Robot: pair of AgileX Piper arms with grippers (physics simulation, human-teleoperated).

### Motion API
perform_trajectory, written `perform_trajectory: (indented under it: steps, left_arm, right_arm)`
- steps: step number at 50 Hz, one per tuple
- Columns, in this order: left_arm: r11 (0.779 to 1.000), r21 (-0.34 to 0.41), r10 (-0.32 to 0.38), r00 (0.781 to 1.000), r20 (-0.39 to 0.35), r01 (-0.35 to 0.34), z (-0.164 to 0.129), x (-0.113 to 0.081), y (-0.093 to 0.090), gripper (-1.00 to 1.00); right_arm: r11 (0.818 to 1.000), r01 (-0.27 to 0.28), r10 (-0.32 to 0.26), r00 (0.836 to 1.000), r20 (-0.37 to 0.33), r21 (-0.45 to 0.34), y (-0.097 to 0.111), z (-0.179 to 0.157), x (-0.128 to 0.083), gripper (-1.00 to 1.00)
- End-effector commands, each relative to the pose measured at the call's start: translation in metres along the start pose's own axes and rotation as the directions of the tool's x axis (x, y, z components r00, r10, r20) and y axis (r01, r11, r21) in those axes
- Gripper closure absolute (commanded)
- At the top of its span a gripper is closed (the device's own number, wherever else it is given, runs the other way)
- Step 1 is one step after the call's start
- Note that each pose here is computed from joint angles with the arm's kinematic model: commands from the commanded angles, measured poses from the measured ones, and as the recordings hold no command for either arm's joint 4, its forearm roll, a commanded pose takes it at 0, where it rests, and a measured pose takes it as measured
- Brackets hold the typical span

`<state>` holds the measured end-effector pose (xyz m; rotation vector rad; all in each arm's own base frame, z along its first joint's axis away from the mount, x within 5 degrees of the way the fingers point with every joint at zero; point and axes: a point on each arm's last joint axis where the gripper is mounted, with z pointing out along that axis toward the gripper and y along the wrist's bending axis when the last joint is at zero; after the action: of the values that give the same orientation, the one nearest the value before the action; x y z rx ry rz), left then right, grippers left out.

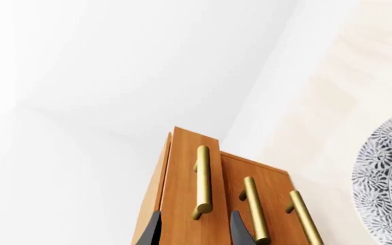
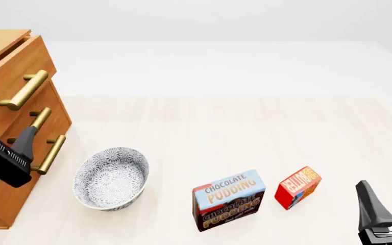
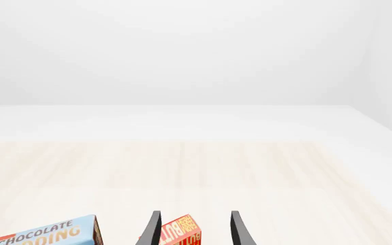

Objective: Put the butter at the back in the top drawer of the cabinet and close it.

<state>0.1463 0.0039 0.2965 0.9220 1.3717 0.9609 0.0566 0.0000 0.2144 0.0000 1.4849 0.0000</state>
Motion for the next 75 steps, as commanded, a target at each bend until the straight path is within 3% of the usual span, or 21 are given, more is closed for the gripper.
perform_trajectory:
  steps: [1, 75]
  left_arm:
    - [1.0, -0.001, 0.013, 1.0, -0.013, -0.013, 0.005, 0.003, -0.002, -1.0]
    - [0.998, -0.007, 0.062, 0.992, -0.109, -0.063, 0.031, 0.023, -0.008, -1.0]
  right_arm:
    - [1.0, 0.0, 0.0, 1.0, 0.0, 0.0, 0.0, 0.0, 0.0, -1.0]
    - [1.0, 0.0, 0.0, 1.0, 0.0, 0.0, 0.0, 0.0, 0.0, -1.0]
